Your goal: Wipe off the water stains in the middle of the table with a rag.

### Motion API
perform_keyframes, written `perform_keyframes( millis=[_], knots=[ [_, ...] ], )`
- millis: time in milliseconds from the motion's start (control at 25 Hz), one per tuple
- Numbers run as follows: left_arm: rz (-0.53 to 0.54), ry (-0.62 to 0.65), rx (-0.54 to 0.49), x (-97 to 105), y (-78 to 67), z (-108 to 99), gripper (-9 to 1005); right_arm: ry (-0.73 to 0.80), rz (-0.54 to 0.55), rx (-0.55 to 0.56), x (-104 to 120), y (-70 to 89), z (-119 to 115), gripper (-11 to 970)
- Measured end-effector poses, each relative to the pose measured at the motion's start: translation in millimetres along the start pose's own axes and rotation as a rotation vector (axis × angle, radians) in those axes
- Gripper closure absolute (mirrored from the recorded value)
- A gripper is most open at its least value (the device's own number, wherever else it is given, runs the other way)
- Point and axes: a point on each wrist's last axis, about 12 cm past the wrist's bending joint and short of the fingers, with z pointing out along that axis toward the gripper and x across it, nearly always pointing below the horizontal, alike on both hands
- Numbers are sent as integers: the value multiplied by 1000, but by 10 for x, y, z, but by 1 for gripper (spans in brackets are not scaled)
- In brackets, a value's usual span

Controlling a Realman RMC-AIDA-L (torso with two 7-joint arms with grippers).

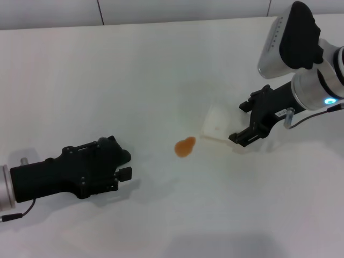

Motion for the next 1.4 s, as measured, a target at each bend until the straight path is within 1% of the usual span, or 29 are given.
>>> perform_keyframes(
  millis=[520, 1400],
  knots=[
    [-4, -1, 1, 9, -6, 2, 193, 16, 17, 19, 51, -26, 92, 130],
    [-4, -1, 1, 11, -8, 8, 193, 24, 49, 10, 63, -20, 111, 134]
  ],
)
